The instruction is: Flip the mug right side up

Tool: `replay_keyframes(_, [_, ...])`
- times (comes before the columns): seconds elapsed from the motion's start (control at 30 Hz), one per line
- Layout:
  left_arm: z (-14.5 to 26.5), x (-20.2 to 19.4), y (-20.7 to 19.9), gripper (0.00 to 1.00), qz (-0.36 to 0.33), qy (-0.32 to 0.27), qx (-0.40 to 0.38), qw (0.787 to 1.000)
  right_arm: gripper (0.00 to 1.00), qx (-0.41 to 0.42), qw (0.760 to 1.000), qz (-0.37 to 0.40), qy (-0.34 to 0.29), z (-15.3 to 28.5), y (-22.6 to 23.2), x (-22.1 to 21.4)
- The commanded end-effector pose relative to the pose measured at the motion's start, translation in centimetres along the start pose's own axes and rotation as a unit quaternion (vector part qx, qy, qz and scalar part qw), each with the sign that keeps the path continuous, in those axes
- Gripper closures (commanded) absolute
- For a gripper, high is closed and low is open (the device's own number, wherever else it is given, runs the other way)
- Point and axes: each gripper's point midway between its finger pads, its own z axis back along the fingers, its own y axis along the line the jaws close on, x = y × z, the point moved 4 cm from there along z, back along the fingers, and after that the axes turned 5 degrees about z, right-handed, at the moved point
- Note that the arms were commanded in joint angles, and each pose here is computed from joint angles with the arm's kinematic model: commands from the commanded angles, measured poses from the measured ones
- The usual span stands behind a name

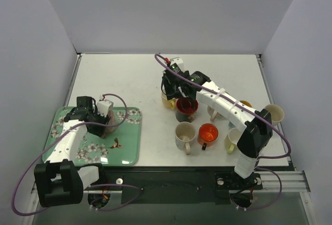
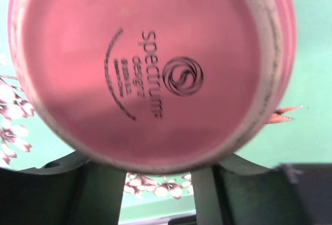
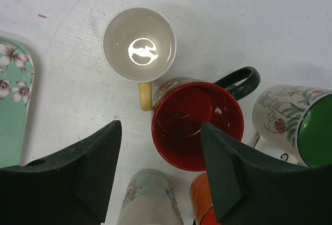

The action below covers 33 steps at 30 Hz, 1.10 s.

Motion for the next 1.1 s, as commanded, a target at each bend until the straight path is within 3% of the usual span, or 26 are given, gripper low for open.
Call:
replay_keyframes(0.0, [0.1, 3.8, 1.0, 0.47, 0.013, -0.089, 0.015, 0.996, 0.42, -0.01, 1.0, 0.008, -0.01, 1.5, -1.0, -0.3])
replay_keyframes(0.17, [-1.0, 4.1, 0.6, 0.46, 0.017, -0.096, -0.014, 0.995, 0.42, -0.02, 1.0, 0.013, -0.004, 1.4, -1.4, -1.0])
replay_keyframes(0.23, [-1.4, 4.6, 1.0, 0.53, 0.021, -0.106, -0.012, 0.994, 0.42, -0.023, 1.0, 0.016, -0.002, 1.3, -1.4, -1.2])
replay_keyframes(0.3, [-1.8, 4.8, 1.4, 0.68, 0.027, -0.111, -0.018, 0.993, 0.42, -0.023, 1.0, 0.017, -0.003, 1.3, -1.5, -1.2])
replay_keyframes(0.33, [-2.1, 4.9, 1.4, 0.86, 0.031, -0.11, -0.028, 0.993, 0.42, -0.023, 1.0, 0.017, -0.001, 1.3, -1.5, -1.3])
replay_keyframes(0.4, [-1.9, 5.0, 1.7, 1.0, 0.04, -0.111, -0.037, 0.992, 0.43, -0.023, 1.0, 0.016, -0.002, 1.4, -1.5, -1.3])
replay_keyframes(0.53, [-0.1, 5.3, 2.3, 1.0, 0.062, -0.13, -0.055, 0.988, 0.43, -0.026, 0.999, 0.018, -0.01, 2.2, -1.6, -1.2])
replay_keyframes(0.63, [2.1, 5.8, 2.6, 1.0, 0.077, -0.148, -0.065, 0.984, 0.42, -0.081, 0.995, 0.056, -0.031, 4.2, -2.6, -0.4])
replay_keyframes(0.8, [8.1, 8.5, 0.6, 1.0, 0.09, -0.221, -0.146, 0.96, 0.34, -0.066, 0.986, 0.109, -0.105, 8.9, 0.0, 1.1])
replay_keyframes(0.97, [14.8, 11.2, -3.0, 1.0, 0.093, -0.272, -0.272, 0.918, 0.27, 0.052, 0.975, 0.075, -0.202, 12.9, 4.5, 2.2])
replay_keyframes(1.03, [17.4, 11.8, -4.7, 1.0, 0.08, -0.278, -0.315, 0.904, 0.27, 0.141, 0.958, 0.037, -0.245, 14.7, 6.6, 2.9])
replay_keyframes(1.07, [18.8, 12.2, -5.2, 1.0, 0.072, -0.287, -0.323, 0.899, 0.26, 0.204, 0.937, 0.0, -0.282, 16.0, 7.9, 3.6])
